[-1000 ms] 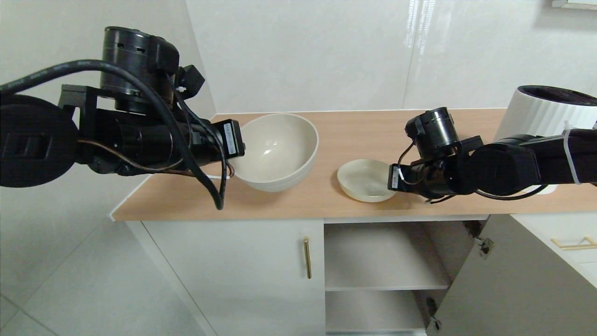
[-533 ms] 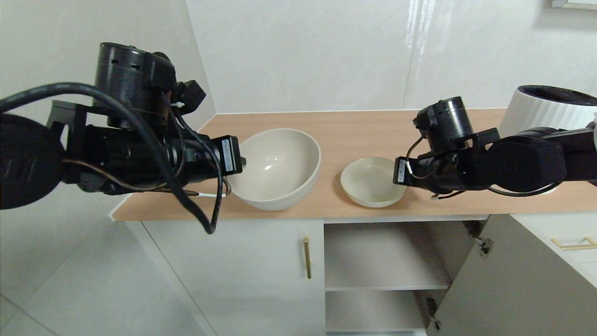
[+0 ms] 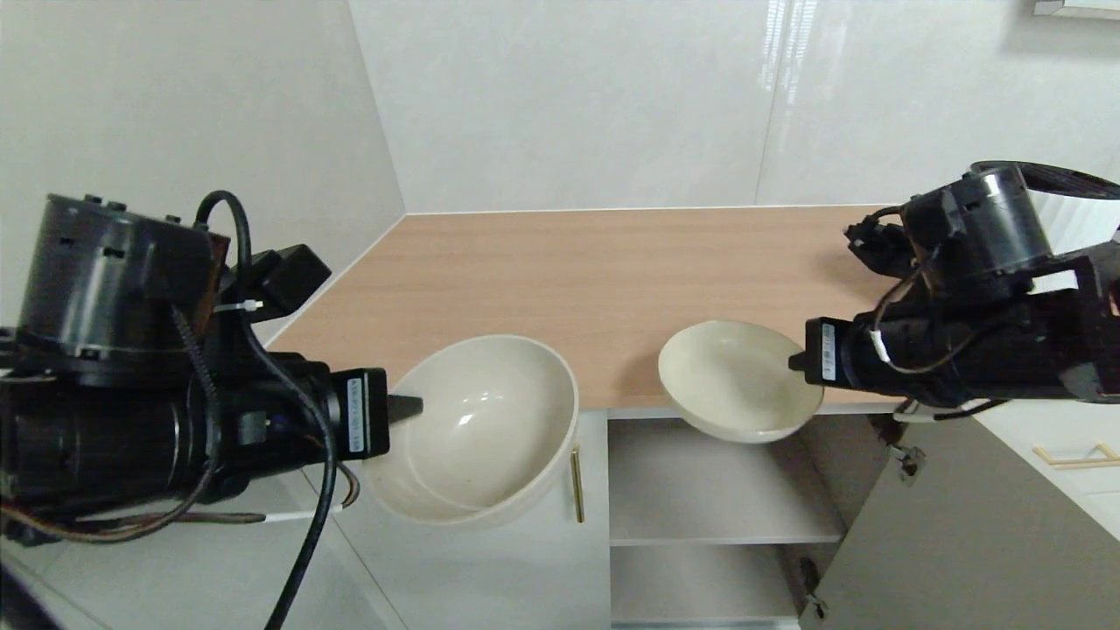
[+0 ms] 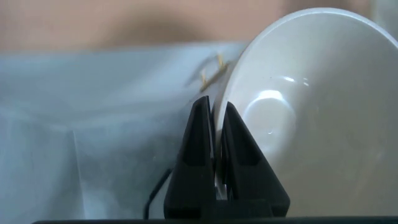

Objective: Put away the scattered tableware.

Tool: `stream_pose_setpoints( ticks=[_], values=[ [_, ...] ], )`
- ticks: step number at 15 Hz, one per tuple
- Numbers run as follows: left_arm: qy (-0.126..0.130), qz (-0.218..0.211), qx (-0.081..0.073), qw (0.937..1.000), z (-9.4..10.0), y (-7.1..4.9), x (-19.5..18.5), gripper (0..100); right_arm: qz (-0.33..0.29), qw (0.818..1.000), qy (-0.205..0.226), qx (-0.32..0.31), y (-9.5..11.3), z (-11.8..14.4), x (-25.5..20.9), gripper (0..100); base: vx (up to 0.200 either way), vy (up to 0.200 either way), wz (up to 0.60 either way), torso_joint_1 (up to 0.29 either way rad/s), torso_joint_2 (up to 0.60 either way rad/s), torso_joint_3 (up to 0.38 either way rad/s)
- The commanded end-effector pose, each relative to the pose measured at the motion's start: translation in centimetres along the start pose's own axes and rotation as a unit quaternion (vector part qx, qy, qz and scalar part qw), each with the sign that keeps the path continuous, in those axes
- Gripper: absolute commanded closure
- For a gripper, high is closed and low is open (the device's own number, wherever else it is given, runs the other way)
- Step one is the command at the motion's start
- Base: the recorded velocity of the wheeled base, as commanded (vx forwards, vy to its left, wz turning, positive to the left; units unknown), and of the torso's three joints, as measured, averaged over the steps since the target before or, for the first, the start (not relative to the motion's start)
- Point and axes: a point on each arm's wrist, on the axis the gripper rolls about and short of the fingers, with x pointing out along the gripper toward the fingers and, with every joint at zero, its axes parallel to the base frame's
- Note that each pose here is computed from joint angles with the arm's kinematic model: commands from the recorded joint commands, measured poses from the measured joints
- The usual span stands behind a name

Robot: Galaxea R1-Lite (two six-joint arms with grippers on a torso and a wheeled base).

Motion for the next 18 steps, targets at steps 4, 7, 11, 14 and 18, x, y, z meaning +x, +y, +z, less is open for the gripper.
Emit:
stream_pose_setpoints(
  ticks=[4,7,11,14,18],
  values=[
    [-0.018,-0.018,0.002,0.9997,-1.0,0.1,-2.6,100,0.057,0.998,0.035,-0.006,-1.5,-3.0,-4.8,100,-0.150,0.000,0.00,0.004,0.00,-0.001],
    [-0.011,-0.019,0.005,0.9997,-1.2,0.0,-2.3,100,0.037,0.998,0.058,-0.002,-2.5,-4.0,-3.6,100,-0.067,0.000,0.00,-0.001,0.00,0.002],
    [-0.002,-0.019,0.008,0.9998,-1.3,-0.1,-1.8,100,0.022,0.997,0.071,0.002,-2.8,-4.2,-2.0,100,0.000,0.000,0.00,0.000,0.00,0.000],
    [0.009,-0.016,0.010,0.9998,-1.6,-0.2,-1.3,100,0.016,0.997,0.080,0.001,-2.8,-4.5,-1.4,100,0.000,0.000,0.00,0.000,0.00,0.000],
    [0.017,-0.014,0.010,0.9997,-1.7,-0.2,-0.8,100,0.016,0.997,0.079,0.001,-2.8,-4.5,-1.1,100,0.000,0.000,0.00,0.000,0.00,0.000]
  ],
)
